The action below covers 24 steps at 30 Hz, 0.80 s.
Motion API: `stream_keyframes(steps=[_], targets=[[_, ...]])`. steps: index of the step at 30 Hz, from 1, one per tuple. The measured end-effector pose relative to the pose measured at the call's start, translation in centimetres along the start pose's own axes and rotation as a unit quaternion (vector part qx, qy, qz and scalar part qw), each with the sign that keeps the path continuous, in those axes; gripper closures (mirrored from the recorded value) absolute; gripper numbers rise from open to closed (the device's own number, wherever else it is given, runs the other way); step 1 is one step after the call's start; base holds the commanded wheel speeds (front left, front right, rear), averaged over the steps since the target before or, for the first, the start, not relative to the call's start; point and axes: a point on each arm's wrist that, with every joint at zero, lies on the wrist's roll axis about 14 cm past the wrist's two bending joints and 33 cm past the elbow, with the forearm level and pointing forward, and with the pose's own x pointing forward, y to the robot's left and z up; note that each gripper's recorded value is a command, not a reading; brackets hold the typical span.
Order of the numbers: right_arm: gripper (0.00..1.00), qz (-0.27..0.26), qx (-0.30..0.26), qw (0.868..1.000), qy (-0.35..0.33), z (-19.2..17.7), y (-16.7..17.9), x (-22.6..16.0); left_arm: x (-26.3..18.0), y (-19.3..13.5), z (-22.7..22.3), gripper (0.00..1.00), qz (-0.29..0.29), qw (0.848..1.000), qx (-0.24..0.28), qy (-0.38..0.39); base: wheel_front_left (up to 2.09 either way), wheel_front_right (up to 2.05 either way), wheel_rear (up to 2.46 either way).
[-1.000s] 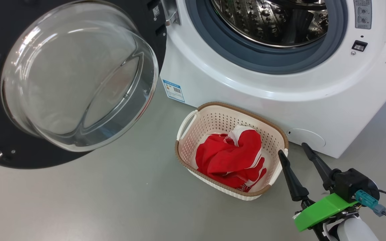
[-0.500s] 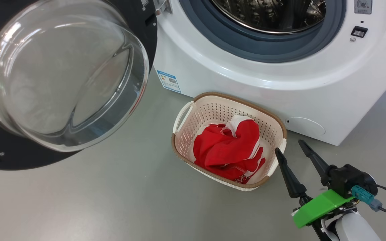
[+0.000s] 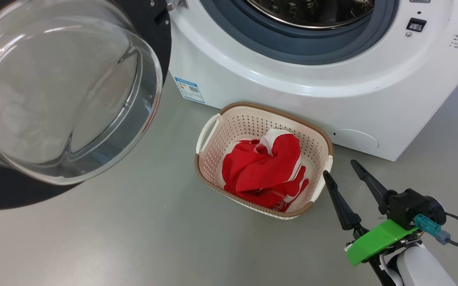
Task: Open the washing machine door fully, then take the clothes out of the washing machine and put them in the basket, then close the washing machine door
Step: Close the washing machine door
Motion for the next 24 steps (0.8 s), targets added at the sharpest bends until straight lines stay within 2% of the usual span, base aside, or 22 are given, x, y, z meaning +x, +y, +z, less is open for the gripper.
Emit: stream_keyframes(steps=[10,24], targets=[[0.0,-0.007,-0.006,1.0,-0.004,0.5,-0.4,-0.3,-0.6,-1.1,-1.3,1.0,-0.03,0.998,0.005,0.053,0.0,0.0,0.0],[0.0,-0.018,-0.013,1.0,-0.021,2.1,-0.7,-0.6,-2.2,-2.5,-3.9,1.0,-0.06,0.987,0.068,0.13,0.0,0.0,0.0]])
